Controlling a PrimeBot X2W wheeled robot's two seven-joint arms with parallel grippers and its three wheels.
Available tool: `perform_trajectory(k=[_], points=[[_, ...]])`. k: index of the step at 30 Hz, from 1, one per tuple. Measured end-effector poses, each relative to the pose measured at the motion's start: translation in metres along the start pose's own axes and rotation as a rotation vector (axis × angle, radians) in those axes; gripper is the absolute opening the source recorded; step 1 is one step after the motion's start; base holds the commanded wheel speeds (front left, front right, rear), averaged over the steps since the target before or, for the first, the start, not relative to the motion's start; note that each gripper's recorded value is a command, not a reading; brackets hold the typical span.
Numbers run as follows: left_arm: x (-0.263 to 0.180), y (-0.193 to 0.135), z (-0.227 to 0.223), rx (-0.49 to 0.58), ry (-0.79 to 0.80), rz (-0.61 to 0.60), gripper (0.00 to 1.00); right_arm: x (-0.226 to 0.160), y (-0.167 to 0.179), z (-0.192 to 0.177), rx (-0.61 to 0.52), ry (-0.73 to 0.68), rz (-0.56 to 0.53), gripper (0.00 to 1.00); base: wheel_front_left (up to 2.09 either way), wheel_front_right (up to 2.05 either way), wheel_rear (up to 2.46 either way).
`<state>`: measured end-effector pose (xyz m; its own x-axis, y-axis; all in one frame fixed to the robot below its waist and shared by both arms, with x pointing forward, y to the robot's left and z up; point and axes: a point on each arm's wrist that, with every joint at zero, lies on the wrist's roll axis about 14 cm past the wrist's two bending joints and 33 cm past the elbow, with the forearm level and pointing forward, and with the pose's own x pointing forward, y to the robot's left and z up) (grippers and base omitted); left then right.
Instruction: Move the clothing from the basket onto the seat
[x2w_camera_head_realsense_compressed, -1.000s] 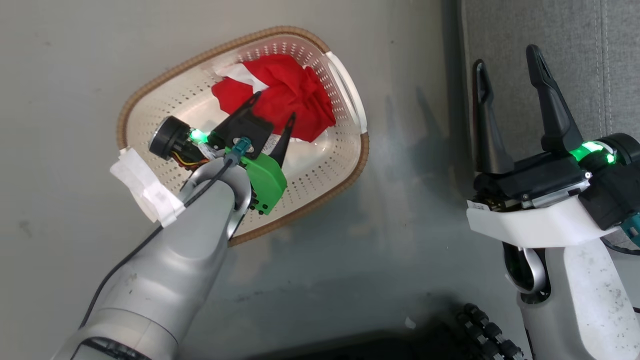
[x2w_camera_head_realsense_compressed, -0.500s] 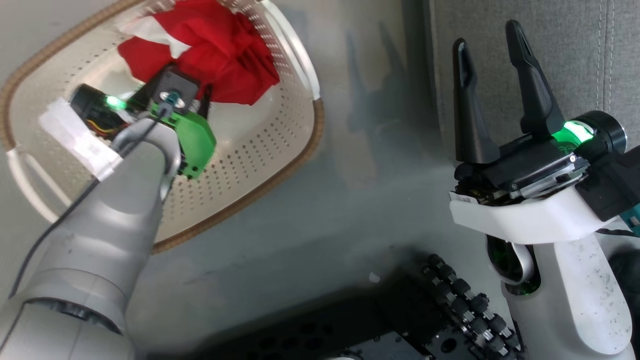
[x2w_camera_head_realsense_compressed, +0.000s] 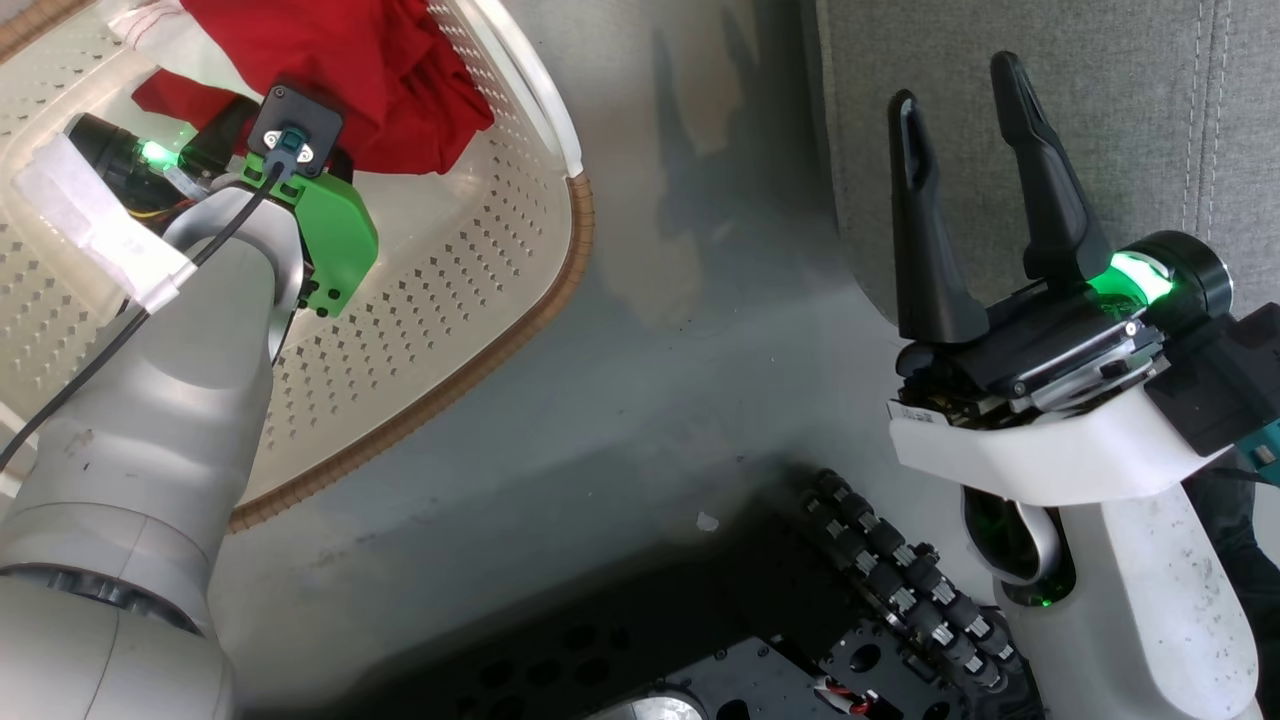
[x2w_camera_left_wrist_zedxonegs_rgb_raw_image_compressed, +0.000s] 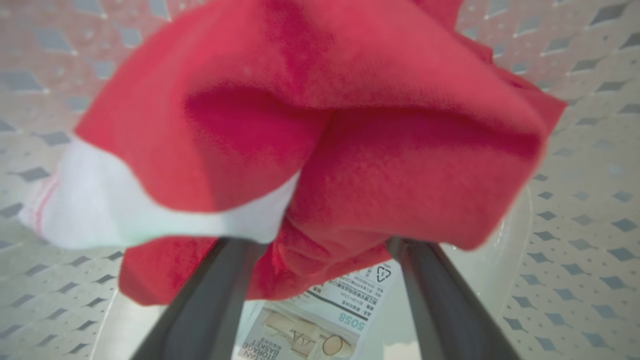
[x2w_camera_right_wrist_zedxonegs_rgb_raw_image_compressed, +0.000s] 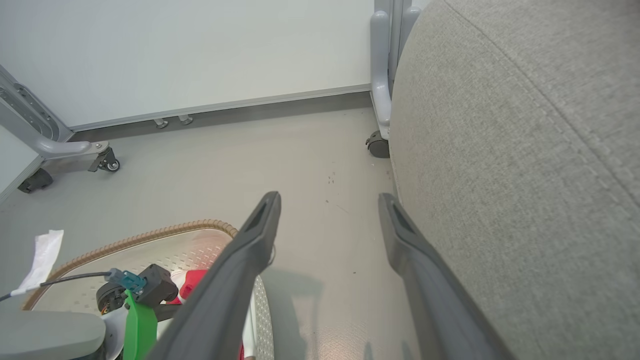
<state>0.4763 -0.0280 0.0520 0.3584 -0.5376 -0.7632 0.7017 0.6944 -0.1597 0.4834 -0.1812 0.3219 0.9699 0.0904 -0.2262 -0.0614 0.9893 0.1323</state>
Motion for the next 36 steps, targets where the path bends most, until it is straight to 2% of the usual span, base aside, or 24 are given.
perform_trajectory(k=[1, 14, 20, 28, 36], points=[[0.0, -0.001, 0.0, 0.0, 0.0, -0.002, 0.0, -0.001, -0.001, -0.001, 0.001, 0.003, -0.003, 1.0, 0.0, 0.0, 0.0], [-0.004, 0.005, 0.014, -0.015, -0.051, 0.008, 0.0, 0.0, -0.003, 0.01, 0.004, -0.021, -0.008, 1.0, 0.0, 0.0, 0.0], [-0.02, -0.025, 0.026, -0.016, -0.094, -0.055, 0.0, -0.003, -0.005, 0.018, -0.007, -0.03, -0.018, 1.0, 0.0, 0.0, 0.0], [-0.064, -0.035, 0.074, -0.051, -0.242, -0.049, 0.0, -0.012, 0.005, 0.04, -0.012, -0.069, -0.001, 1.0, 0.0, 0.0, 0.0], [-0.124, -0.037, 0.12, -0.087, -0.397, 0.007, 0.0, -0.031, 0.015, 0.068, -0.016, -0.116, 0.008, 1.0, 0.0, 0.0, 0.0]])
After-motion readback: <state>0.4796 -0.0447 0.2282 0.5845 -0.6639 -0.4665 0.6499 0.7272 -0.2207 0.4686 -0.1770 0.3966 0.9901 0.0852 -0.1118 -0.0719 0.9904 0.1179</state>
